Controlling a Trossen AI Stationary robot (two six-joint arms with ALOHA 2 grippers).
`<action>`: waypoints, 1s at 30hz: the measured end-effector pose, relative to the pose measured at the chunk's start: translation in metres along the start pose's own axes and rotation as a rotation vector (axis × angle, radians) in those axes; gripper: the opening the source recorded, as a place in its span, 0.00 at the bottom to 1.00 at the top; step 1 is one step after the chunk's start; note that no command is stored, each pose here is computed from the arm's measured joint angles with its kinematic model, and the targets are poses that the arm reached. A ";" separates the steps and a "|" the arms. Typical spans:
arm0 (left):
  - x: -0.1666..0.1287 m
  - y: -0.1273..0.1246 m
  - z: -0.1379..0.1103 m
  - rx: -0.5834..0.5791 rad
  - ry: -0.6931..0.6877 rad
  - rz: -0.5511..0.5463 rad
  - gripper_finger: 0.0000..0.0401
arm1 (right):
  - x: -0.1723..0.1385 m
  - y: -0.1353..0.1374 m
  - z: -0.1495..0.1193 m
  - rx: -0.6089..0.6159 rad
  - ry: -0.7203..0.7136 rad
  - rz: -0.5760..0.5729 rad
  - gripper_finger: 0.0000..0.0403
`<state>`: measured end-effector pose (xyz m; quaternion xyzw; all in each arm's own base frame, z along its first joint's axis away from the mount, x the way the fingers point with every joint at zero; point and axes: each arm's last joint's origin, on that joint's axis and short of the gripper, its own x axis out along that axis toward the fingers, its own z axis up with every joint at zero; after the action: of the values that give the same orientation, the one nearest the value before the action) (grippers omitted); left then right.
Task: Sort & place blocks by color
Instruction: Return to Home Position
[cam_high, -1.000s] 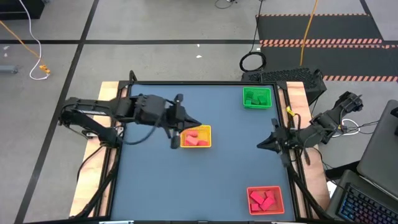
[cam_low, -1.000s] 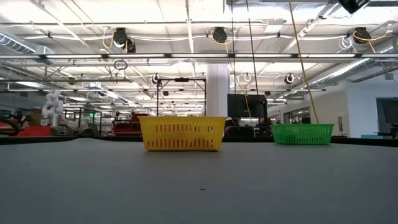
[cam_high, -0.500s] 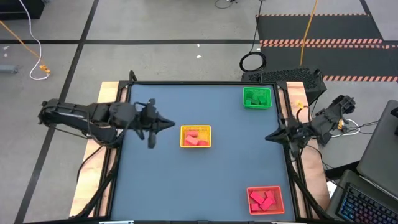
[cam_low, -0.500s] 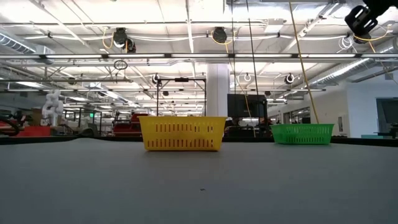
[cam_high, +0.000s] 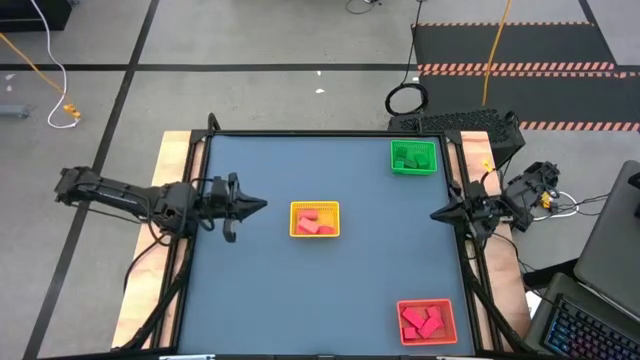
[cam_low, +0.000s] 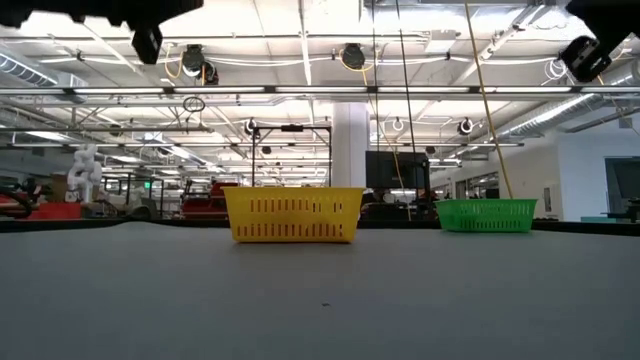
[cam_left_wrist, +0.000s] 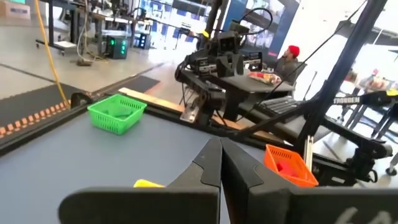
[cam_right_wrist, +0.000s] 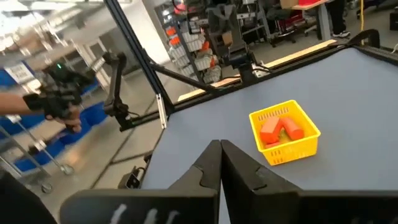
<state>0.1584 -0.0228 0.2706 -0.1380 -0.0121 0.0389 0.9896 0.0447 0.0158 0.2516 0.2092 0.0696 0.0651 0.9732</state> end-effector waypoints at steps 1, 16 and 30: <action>-0.002 0.002 -0.005 -0.010 -0.005 -0.002 0.00 | 0.003 -0.001 -0.004 0.005 -0.002 -0.002 0.00; -0.039 0.031 -0.069 -0.132 -0.053 -0.019 0.00 | 0.025 -0.008 -0.040 0.051 0.055 -0.028 0.00; -0.047 0.039 -0.085 -0.099 -0.081 0.003 0.00 | 0.052 -0.011 -0.072 0.153 -0.166 0.101 0.00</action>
<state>0.1116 -0.0127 0.1777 -0.1851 -0.0538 0.0450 0.9802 0.0850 0.0422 0.1764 0.2910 -0.0171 0.0908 0.9523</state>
